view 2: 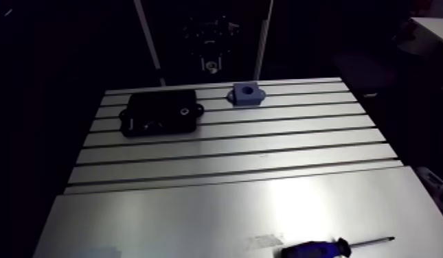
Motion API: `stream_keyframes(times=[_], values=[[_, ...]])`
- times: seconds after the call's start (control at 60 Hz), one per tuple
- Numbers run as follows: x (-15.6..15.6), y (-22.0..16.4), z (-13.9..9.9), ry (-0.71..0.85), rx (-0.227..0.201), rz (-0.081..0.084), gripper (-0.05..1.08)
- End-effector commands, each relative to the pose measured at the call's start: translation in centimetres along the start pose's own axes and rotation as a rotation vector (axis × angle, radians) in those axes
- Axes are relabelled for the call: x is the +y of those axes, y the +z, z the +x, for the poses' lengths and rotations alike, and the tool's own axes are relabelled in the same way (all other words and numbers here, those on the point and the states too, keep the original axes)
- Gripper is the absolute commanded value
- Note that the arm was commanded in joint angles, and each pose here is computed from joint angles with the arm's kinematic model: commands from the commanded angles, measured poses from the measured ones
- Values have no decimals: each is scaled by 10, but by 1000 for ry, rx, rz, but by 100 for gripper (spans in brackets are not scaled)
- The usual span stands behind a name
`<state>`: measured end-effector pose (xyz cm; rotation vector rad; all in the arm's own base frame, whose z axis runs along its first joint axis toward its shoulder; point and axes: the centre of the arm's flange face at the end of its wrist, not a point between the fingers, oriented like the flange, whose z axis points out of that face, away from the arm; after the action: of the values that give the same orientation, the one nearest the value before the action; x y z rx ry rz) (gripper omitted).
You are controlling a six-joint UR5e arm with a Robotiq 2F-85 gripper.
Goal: Pick up the bearing and press it into the housing until flush.
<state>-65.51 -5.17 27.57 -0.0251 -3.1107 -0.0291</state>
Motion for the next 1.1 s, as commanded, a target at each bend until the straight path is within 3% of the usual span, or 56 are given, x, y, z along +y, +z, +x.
stream_keyframes(times=[0.017,0.3,0.783,1.1], values=[[30,4,2,30,-8,1,59],[45,5,5,40,-7,0,59],[94,34,18,33,-42,1,59],[98,51,27,7,-55,3,59]])
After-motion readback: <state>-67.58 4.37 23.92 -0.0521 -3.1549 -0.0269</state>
